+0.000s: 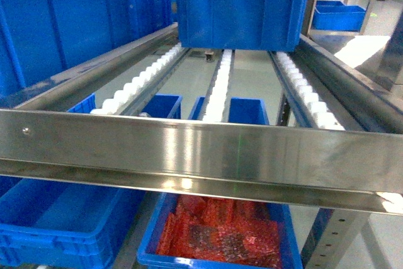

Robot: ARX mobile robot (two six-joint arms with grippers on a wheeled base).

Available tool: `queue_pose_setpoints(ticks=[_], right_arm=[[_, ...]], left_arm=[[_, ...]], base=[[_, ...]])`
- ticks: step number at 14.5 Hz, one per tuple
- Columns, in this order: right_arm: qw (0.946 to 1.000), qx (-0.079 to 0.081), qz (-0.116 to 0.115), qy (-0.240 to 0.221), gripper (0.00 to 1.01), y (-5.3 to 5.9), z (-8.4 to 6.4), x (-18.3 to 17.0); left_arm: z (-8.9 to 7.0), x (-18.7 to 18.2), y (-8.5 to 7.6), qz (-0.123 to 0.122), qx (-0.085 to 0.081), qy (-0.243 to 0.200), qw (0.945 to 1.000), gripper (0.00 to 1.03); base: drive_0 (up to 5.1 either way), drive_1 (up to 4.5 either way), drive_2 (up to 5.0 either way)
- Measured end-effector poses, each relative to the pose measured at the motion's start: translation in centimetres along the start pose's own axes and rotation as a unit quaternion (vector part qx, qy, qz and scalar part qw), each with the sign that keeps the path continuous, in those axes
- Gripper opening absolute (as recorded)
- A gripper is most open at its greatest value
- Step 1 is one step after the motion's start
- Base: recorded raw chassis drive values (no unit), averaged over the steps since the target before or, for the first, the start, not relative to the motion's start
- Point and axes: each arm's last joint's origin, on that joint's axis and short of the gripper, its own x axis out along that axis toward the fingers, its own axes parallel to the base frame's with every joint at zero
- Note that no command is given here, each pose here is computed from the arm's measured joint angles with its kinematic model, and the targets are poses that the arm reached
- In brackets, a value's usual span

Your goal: Pick blue part to blue bin on bottom shelf

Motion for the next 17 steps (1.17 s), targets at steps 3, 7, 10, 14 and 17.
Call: queue_pose_setpoints(ticks=[3,7,10,14,17], right_arm=[[1.0000,0.000,0.000,0.001,0.98,0.00,-0.01,0.00],[1.0000,0.000,0.000,0.000,0.98,0.00,-0.01,0.00],[1.0000,0.000,0.003,-0.002,0.98,0.02,0.03,0.00],[1.0000,0.000,0.001,0.001,0.98,0.01,-0.01,0.00],[1.0000,0.000,0.001,0.001,0.98,0.01,-0.01,0.00]], left_arm=[[-0.01,0.00,0.00,0.000,0.000,0.000,1.0000,0.43],[-0.03,0.01,0.00,0.001,0.001,0.001,1.0000,0.43],[0.02,-0.02,0.07,0.007,-0.001,-0.002,1.0000,0.43],[-0.02,0.00,0.02,0.002,0.001,0.001,1.0000,0.43],[-0.02,0.00,0.02,0.002,0.001,0.001,1.0000,0.43]], base=[[-4.8,3.08,1.9],[-5.0,2.49,2.5],[-1.6,0.86,0.9],[0.0,0.00,0.0],[0.0,0.00,0.0]])
